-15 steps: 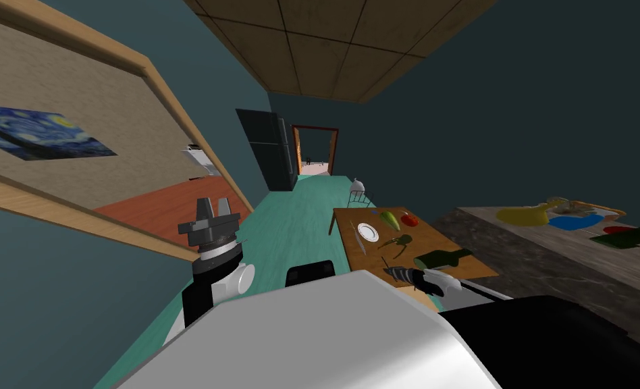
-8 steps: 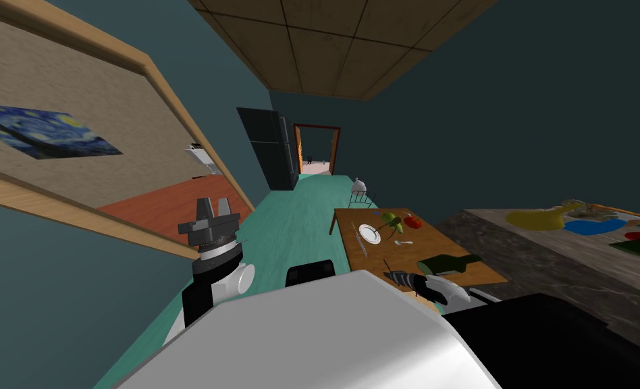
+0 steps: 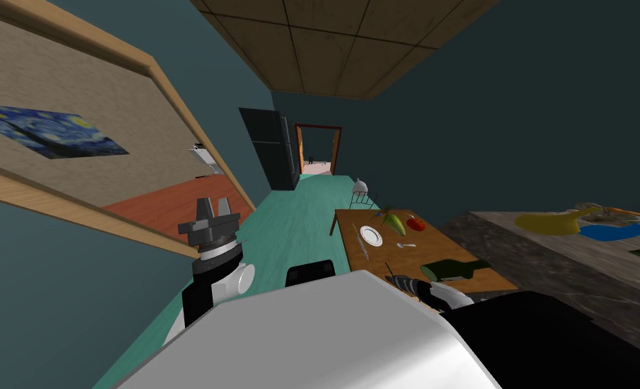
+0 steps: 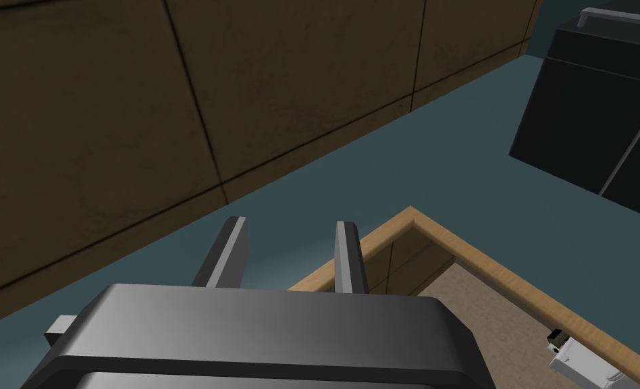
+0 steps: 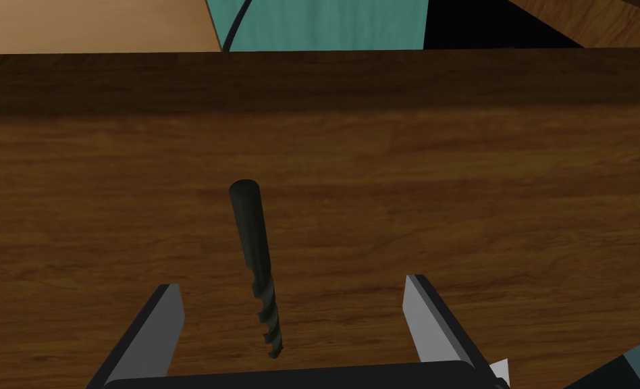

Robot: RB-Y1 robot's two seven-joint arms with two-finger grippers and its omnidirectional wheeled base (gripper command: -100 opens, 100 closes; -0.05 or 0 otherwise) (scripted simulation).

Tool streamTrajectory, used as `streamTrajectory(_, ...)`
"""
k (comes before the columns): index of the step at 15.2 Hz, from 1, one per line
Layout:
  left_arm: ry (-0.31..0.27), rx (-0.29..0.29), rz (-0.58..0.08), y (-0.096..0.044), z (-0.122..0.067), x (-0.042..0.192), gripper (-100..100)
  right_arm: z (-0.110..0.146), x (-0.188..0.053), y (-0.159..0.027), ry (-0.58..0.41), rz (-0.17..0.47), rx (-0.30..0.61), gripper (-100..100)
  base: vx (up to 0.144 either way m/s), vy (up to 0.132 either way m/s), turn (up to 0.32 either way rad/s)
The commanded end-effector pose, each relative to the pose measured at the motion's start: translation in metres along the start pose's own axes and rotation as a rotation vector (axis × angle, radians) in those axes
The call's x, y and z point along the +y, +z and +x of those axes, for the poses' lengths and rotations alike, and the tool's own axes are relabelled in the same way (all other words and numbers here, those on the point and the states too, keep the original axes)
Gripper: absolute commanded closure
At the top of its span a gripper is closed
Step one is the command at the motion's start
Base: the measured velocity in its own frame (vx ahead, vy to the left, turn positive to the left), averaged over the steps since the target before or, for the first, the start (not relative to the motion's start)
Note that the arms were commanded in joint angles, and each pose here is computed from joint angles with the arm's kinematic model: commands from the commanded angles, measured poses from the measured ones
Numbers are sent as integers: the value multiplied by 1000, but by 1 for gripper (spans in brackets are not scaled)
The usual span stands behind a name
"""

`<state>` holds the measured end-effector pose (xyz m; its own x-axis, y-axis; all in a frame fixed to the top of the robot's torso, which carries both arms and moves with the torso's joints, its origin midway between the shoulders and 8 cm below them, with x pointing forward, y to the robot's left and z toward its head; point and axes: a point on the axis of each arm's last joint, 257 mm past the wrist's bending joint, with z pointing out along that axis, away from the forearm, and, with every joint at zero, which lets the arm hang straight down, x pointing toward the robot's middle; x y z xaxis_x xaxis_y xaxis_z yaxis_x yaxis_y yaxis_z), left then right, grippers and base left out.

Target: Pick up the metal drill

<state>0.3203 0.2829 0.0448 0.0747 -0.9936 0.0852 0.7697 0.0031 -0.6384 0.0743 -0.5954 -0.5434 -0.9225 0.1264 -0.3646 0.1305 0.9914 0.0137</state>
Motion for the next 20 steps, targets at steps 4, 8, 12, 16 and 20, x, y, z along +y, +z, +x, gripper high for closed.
streamTrajectory(4, 0, 0, 0, 0, 0, 0, 0, 25, 3, -4, 5, 4, 11, -100, 15, -1, 29)
streamTrajectory(8, 0, 0, 0, 0, 0, 0, 0, 28, -2, -8, 23, 20, -5, -100, 8, 0, 20)
streamTrajectory(12, 0, 0, 0, 0, 0, 0, 0, 38, -5, -11, 33, 30, -8, -100, 15, 0, 26)
streamTrajectory(16, 0, 0, 0, 0, 0, 0, 0, 38, -5, -12, 29, 28, -3, 100, 3, 0, 0)
streamTrajectory(20, 0, 0, 0, 0, 0, 0, 0, 10, -8, -7, 25, 27, -27, 100, 4, -2, -11)
